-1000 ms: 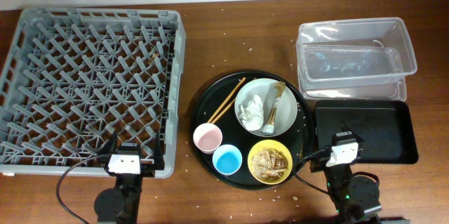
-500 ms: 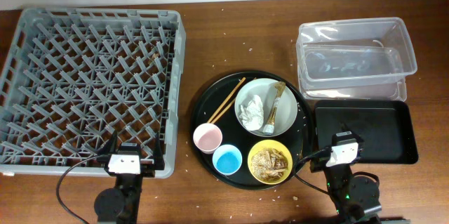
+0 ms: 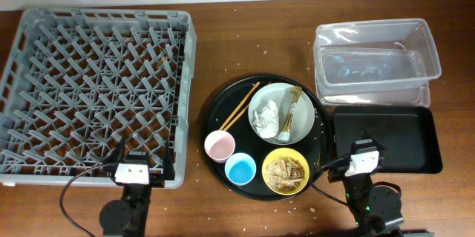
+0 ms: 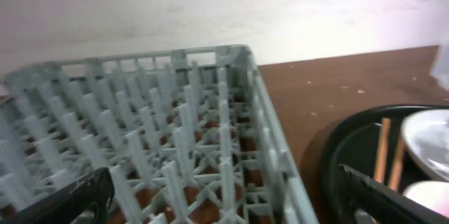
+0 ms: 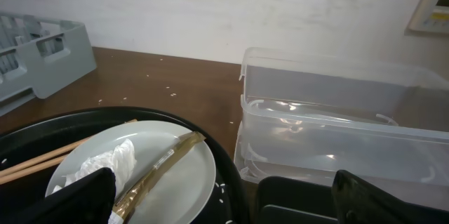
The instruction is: Sort waste into correct bins and load items into the dishwasher rack
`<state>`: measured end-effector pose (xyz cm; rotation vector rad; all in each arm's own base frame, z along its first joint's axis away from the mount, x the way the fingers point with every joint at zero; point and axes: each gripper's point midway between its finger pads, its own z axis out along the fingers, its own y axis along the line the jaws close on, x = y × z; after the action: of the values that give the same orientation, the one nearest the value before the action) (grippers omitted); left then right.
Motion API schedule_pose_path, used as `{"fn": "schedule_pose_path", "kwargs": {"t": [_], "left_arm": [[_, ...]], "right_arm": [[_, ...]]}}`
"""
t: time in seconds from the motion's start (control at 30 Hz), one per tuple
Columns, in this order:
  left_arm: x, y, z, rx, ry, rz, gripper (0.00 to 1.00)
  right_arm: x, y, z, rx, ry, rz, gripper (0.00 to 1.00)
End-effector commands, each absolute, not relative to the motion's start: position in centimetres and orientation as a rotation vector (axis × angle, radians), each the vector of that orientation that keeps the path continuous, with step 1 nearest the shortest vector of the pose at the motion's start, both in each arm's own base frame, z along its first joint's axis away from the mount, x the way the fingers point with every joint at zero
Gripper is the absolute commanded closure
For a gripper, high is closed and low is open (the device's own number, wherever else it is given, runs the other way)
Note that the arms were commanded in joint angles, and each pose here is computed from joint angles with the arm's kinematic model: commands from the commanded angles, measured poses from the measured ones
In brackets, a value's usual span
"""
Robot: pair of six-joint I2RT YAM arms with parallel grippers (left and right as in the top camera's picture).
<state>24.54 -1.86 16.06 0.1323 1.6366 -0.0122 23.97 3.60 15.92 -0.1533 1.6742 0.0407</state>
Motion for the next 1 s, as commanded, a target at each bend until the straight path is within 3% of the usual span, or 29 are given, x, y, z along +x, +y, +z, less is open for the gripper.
{"fn": "schedule_pose_path", "kwargs": {"t": [0.0, 0.1, 0.33, 0.6, 0.7, 0.83, 0.97], "left_arm": [[24.2, -4.1, 16.8, 0.247, 1.587, -0.106, 0.01], [23.9, -4.7, 20.2, 0.272, 1.447, -0.118, 0.01], [24.0, -4.7, 27.9, 0.196, 1.455, -0.204, 0.01], [30.5, -9.7, 32.8, 0.347, 1.997, -0.558, 0.01], [32.6, -10.4, 32.2, 0.325, 2.184, -0.644, 0.01], [34.1, -10.5, 30.0, 0.293, 2.316, -0.684, 0.01], [34.3, -10.7, 29.2, 0.290, 2.345, -0.703, 0.01]], "right_arm": [[23.9, 4.5, 15.8, -0.177, 1.669, 0.102, 0.02], [23.3, 6.9, 18.1, -0.201, 1.597, 0.297, 0.01], [21.6, 6.5, 26.0, -0.183, 1.600, 0.316, 0.01], [21.8, 8.5, 28.7, -0.265, 2.128, 0.406, 0.01], [24.4, 10.5, 30.4, -0.290, 2.198, 0.507, 0.01], [26.7, 14.2, 28.7, -0.297, 2.294, 0.771, 0.02], [29.9, 11.8, 18.8, 0.076, 2.694, 0.586, 0.02]]}}
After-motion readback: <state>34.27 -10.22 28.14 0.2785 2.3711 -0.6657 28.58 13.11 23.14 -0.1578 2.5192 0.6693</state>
